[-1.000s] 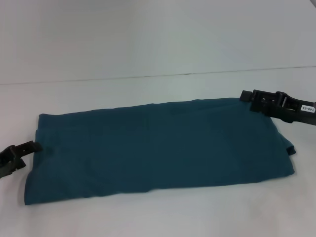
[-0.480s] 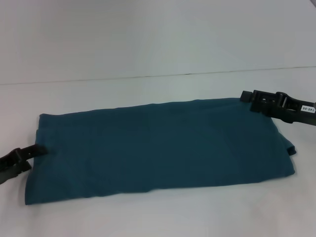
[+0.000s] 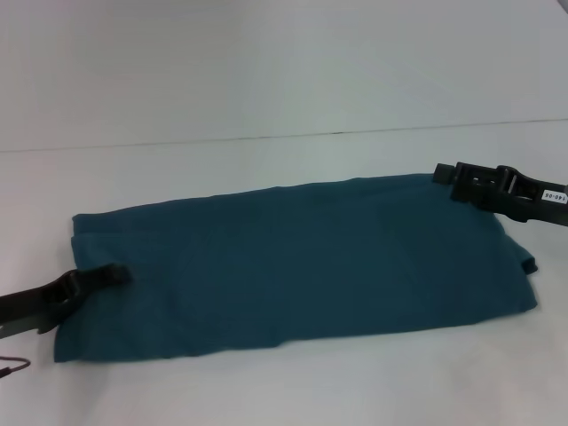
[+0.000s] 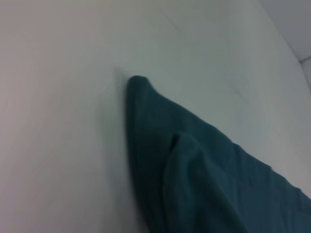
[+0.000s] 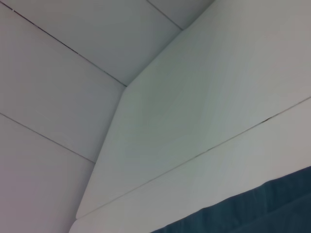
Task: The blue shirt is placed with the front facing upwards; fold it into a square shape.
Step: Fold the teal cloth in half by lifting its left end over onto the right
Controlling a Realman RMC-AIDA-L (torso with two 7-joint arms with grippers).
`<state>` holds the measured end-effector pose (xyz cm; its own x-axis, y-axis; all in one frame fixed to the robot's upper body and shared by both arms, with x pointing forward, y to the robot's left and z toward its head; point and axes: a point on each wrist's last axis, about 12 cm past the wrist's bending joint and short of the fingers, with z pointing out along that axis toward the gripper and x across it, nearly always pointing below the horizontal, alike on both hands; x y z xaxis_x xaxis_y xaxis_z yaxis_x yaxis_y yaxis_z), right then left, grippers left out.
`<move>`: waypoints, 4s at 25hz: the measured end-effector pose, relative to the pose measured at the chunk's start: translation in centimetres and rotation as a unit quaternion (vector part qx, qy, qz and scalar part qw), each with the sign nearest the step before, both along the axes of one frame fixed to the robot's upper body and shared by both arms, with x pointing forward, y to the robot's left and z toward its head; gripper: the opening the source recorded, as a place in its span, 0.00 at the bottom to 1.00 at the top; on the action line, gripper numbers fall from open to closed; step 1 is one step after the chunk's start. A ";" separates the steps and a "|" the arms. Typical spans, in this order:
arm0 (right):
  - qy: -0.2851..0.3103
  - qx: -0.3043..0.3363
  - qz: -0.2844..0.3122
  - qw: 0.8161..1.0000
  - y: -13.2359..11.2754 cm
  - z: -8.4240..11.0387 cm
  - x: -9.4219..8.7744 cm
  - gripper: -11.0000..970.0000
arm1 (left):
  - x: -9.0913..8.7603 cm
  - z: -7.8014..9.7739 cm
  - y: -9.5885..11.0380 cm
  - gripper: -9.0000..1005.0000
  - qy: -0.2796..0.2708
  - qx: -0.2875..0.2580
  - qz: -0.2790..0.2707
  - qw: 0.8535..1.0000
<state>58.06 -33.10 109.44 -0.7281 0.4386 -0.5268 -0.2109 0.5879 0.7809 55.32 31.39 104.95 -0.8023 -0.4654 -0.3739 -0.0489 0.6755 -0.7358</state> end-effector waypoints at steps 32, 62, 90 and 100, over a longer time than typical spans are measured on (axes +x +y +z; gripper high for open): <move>-0.002 0.017 -0.007 1.000 -0.5 -0.1 -0.7 0.73 | -0.1 3.9 2.3 0.15 -0.059 -0.027 -0.035 0.997; 0.007 0.015 -0.005 1.000 -0.7 -0.7 -1.4 0.73 | 1.6 13.2 6.2 0.14 -0.026 0.128 -0.036 0.991; 0.002 0.012 -0.003 1.000 -0.4 -0.6 -1.0 0.73 | 6.7 22.6 -14.4 0.13 -0.073 0.254 -0.225 0.938; 0.002 0.013 0.000 1.000 -0.2 -0.6 -1.1 0.73 | 7.9 22.6 -19.8 0.13 -0.091 0.299 -0.275 0.909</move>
